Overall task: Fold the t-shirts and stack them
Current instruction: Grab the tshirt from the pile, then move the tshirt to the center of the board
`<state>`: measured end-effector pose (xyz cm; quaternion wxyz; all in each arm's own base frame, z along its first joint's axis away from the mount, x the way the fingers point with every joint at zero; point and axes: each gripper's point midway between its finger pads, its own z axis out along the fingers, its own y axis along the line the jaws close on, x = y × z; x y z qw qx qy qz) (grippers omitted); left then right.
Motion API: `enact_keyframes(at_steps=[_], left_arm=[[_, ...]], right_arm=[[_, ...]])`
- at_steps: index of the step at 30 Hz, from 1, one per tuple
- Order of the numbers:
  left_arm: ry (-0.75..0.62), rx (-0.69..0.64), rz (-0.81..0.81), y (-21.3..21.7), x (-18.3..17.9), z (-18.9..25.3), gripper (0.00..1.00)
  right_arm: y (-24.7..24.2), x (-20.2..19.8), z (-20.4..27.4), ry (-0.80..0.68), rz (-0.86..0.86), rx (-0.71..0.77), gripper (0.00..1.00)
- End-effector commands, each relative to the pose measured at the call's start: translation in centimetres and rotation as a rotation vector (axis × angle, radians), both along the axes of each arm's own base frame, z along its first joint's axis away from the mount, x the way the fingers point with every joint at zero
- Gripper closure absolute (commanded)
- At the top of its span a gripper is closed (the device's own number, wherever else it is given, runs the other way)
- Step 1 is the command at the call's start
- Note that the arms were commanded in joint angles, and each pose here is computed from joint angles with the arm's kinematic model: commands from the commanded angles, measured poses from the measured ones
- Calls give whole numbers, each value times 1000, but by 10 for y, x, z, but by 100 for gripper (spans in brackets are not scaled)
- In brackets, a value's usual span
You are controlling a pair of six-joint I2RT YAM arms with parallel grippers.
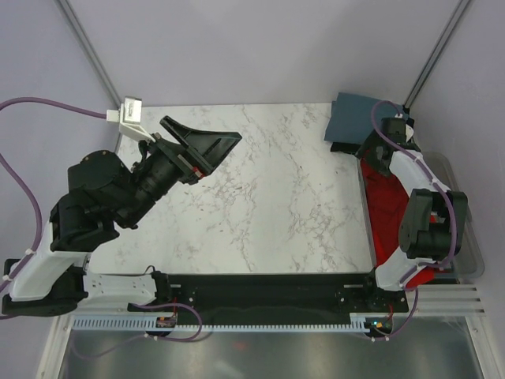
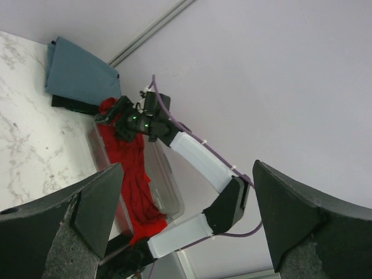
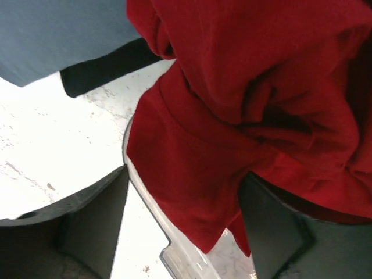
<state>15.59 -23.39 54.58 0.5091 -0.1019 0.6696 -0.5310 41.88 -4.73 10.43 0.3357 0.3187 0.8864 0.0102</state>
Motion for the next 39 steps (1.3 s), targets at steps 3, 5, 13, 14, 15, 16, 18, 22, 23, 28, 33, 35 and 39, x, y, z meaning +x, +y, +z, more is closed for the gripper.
enact_keyframes(at_steps=[3, 5, 13, 14, 15, 16, 18, 22, 23, 28, 33, 35, 39], left_arm=[[24, 116, 80, 8, 12, -50, 0], [27, 93, 101, 29, 8, -57, 0], [28, 187, 145, 76, -2, -139, 0], [15, 211, 142, 82, -4, -153, 0], [10, 225, 140, 85, -5, -160, 0], [3, 245, 140, 88, -6, -167, 0], [-5, 326, 153, 98, -6, -191, 0], [-18, 515, 171, 113, -5, -230, 0], [-17, 578, 182, 118, -4, -244, 0], [-5, 591, 213, 132, -4, -275, 0], [26, 569, 221, 135, -6, -308, 0], [19, 543, 204, 133, -8, -306, 0], [18, 514, 191, 134, -11, -303, 0]], right_arm=[[-14, 17, 21, -91, -12, 2, 33], [-19, 20, 23, -101, -20, 10, 44], [-17, 11, 27, -113, -10, 27, 100], [-16, 10, 34, -127, -6, 29, 100], [-15, 9, 40, -138, -1, 32, 100], [-14, 7, 58, -167, 7, 28, 100], [-5, 2, 93, -228, 39, 48, 100], [68, 11, 223, -508, 304, 155, 100], [107, 7, 251, -559, 414, 176, 100], [257, -60, 447, -942, 910, 380, 100], [241, -76, 556, -1237, 784, 453, 100], [234, -64, 551, -1234, 707, 454, 100], [223, -38, 493, -1097, 578, 416, 100]])
